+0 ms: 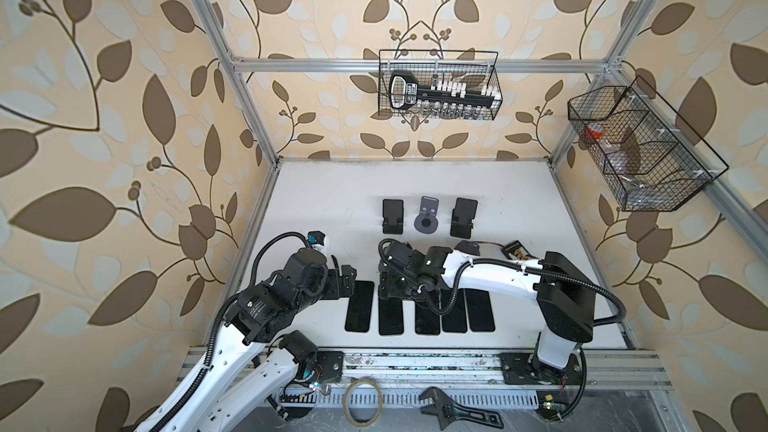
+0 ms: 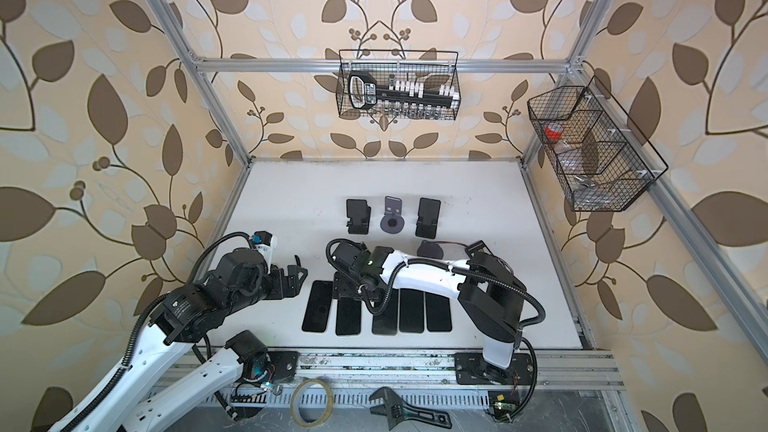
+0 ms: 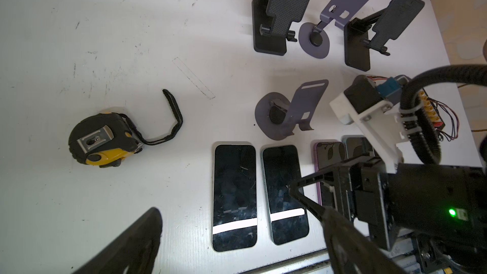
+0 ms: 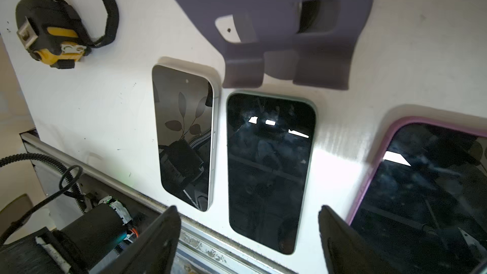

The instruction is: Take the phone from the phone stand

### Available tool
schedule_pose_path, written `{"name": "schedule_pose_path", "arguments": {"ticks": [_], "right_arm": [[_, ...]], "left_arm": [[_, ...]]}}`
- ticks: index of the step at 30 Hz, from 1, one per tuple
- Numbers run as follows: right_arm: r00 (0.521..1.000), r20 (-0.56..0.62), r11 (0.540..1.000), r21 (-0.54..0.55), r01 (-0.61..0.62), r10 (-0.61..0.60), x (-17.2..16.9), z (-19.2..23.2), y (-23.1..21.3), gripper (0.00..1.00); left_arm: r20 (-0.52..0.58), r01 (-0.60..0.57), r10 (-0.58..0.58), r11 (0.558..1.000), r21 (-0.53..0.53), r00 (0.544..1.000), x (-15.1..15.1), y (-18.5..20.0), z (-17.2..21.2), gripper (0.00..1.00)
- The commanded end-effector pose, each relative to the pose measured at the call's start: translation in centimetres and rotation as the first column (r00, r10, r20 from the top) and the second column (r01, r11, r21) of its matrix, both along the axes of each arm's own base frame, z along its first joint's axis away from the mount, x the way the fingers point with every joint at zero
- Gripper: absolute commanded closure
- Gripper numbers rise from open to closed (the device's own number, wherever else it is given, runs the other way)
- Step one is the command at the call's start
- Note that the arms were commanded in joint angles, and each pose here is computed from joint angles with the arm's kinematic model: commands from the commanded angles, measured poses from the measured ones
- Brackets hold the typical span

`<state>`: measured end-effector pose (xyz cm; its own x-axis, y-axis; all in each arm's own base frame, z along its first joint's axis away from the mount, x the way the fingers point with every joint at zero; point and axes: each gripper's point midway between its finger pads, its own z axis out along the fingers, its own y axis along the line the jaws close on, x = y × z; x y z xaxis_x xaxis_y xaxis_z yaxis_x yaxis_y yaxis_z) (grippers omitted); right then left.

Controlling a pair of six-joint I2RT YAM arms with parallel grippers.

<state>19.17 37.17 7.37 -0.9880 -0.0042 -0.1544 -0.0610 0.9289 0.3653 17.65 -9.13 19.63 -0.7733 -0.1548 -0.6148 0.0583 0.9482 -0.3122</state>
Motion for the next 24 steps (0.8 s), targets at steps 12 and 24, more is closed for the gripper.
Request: {"name": "schedule_pose_path", "arguments": {"ticks": [12, 24], "right_arm": [[0.992, 0.092, 0.996, -0.004, -0.084, 0.084, 0.1, 3.1, -0.6, 0.23], [0.958, 0.247, 0.988, 0.011, -0.155, 0.148, 2.4, 8.0, -1.2, 0.31]], "left_arm": [[0.149, -0.013, 0.009, 1.000, 0.029, 0.989, 2.5, 0.0, 1.0, 0.04], [0.369, -0.005, -0.051, 0.989, 0.147, 0.928, 7.3, -1.1, 5.1, 0.02]]}}
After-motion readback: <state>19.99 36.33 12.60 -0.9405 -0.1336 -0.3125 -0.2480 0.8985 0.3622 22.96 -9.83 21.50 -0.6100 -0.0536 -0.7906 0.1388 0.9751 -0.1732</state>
